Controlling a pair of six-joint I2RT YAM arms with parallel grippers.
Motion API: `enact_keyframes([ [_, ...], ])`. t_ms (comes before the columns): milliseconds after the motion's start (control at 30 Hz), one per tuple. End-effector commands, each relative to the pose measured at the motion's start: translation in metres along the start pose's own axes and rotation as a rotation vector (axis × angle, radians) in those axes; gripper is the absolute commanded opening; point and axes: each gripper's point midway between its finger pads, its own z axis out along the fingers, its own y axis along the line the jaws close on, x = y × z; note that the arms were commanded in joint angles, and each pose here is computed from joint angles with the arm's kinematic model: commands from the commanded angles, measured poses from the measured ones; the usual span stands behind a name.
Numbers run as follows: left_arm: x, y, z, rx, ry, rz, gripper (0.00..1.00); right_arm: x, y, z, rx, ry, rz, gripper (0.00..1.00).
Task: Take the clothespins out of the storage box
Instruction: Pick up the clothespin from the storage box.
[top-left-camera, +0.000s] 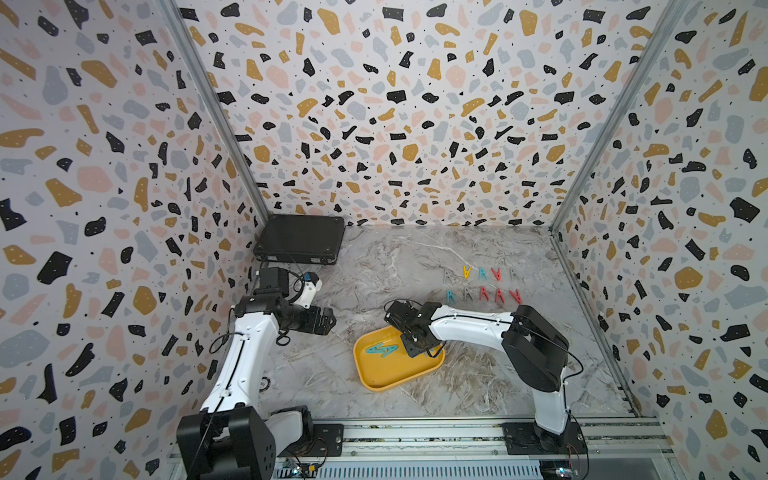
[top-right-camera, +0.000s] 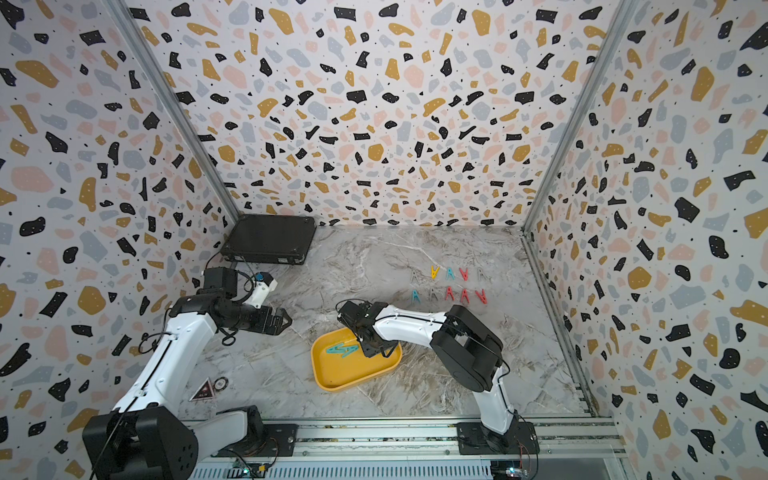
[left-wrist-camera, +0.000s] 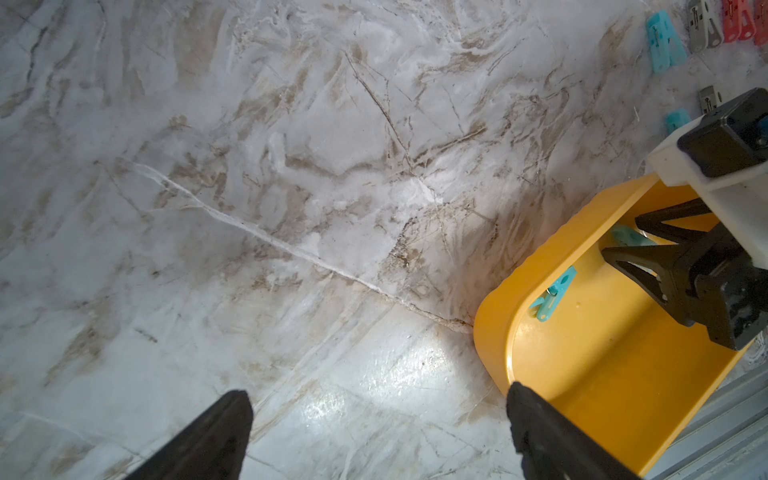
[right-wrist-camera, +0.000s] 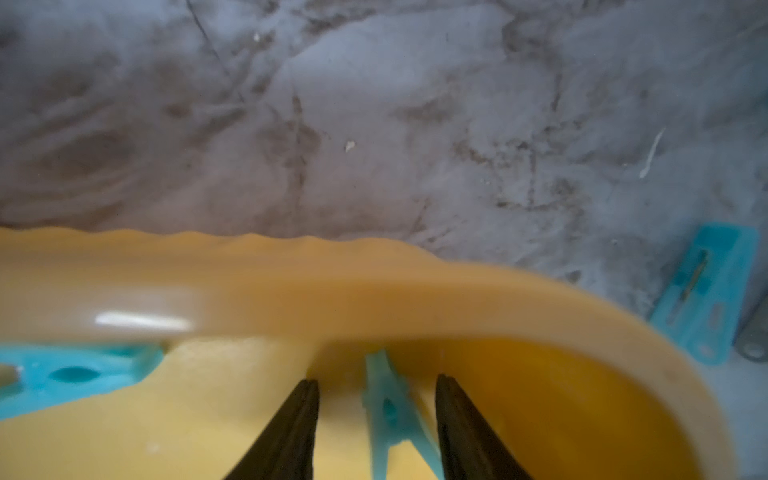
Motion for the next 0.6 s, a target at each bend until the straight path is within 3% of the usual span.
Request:
enact_keyframes([
  [0,0.0010,0.0015,-0.0009,-0.010,-0.014,0.007,1.00,-0.0001,0.0039,0.0011,-0.011,0.005,0.014,0.48],
  [300,0.0015,0.0011,-0.0008,-0.008,-0.013,0.007,1.00,0.0029,0.0060,0.0014,-0.030,0.011,0.014,0.44],
  [567,0.0013,0.0015,-0.0016,-0.011,-0.016,0.008,1.00,0.0034,0.0028,0.0001,-0.019,0.005,0.018,0.32],
])
